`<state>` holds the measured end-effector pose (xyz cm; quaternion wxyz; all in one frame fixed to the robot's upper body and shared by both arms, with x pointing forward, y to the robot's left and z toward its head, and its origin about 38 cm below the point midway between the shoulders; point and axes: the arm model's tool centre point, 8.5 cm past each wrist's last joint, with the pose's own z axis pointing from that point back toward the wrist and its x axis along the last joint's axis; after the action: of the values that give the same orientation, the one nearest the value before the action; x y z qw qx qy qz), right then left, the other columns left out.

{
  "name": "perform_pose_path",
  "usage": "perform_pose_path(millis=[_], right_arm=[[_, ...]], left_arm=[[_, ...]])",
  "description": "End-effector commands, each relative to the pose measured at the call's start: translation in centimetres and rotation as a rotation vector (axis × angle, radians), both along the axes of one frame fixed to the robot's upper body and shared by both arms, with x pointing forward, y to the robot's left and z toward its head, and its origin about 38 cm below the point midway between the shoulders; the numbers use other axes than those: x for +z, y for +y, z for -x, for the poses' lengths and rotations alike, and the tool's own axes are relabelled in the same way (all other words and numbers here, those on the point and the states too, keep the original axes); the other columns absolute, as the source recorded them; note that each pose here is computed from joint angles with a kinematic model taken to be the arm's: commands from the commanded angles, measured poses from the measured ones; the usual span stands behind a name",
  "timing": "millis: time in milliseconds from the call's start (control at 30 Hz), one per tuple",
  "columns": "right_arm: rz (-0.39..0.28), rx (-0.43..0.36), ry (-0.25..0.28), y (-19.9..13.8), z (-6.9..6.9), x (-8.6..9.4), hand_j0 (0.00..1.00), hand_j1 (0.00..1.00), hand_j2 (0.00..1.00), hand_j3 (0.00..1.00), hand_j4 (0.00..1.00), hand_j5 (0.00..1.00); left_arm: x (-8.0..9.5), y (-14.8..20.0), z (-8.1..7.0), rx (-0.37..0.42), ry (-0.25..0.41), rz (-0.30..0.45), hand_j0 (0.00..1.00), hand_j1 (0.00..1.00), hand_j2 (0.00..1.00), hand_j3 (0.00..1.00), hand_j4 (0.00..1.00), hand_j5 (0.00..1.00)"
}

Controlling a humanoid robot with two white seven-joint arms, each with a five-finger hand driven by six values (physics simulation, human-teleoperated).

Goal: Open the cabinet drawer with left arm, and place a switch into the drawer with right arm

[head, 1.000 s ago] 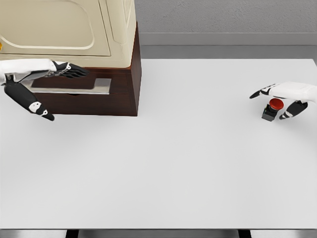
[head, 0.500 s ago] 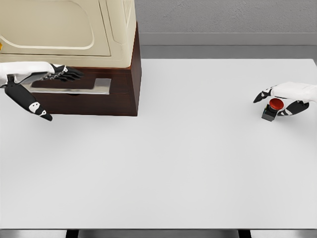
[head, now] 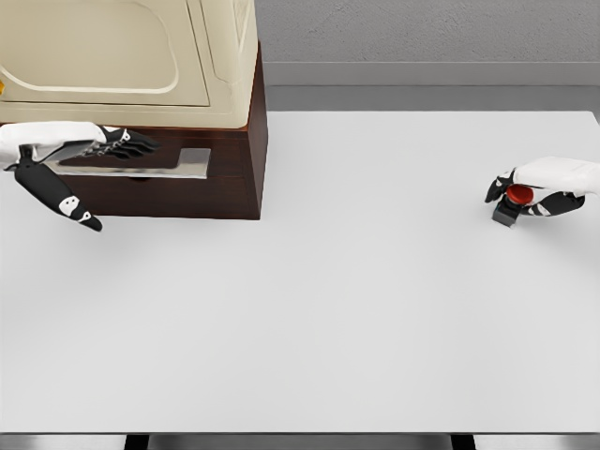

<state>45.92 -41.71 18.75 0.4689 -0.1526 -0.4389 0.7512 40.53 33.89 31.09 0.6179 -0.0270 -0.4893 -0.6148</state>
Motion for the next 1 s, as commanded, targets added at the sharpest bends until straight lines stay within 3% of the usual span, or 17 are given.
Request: perform_pose_path(millis=[0, 367, 633, 967], right_arm=[[-0.003, -0.003, 0.000, -0.1, 0.0, 0.0, 0.59, 0.59, 0.59, 0.59, 0.59, 0.59], [-0.007, 0.024, -0.023, 0.7, -0.2, 0.9, 0.53, 0.53, 0.53, 0.53, 0.53, 0.53], [-0.008, 0.111, -0.080, 2.6, -0.4, 3.1, 0.51, 0.51, 0.51, 0.51, 0.51, 0.51], [-0.013, 0.194, -0.122, 5.2, -0.1, 4.6, 0.50, 0.50, 0.50, 0.50, 0.50, 0.50]], left_arm=[[0.0, 0.4, -0.2, 0.015, -0.001, 0.001, 1.00, 1.00, 1.00, 1.00, 1.00, 1.00], [-0.4, 0.2, -0.5, 0.011, 0.004, 0.000, 1.00, 1.00, 1.00, 1.00, 1.00, 1.00], [-0.8, 0.4, -0.4, 0.018, 0.007, 0.016, 1.00, 1.00, 1.00, 1.00, 1.00, 1.00], [-1.3, 0.2, -0.1, 0.013, 0.022, 0.031, 1.00, 1.00, 1.00, 1.00, 1.00, 1.00]])
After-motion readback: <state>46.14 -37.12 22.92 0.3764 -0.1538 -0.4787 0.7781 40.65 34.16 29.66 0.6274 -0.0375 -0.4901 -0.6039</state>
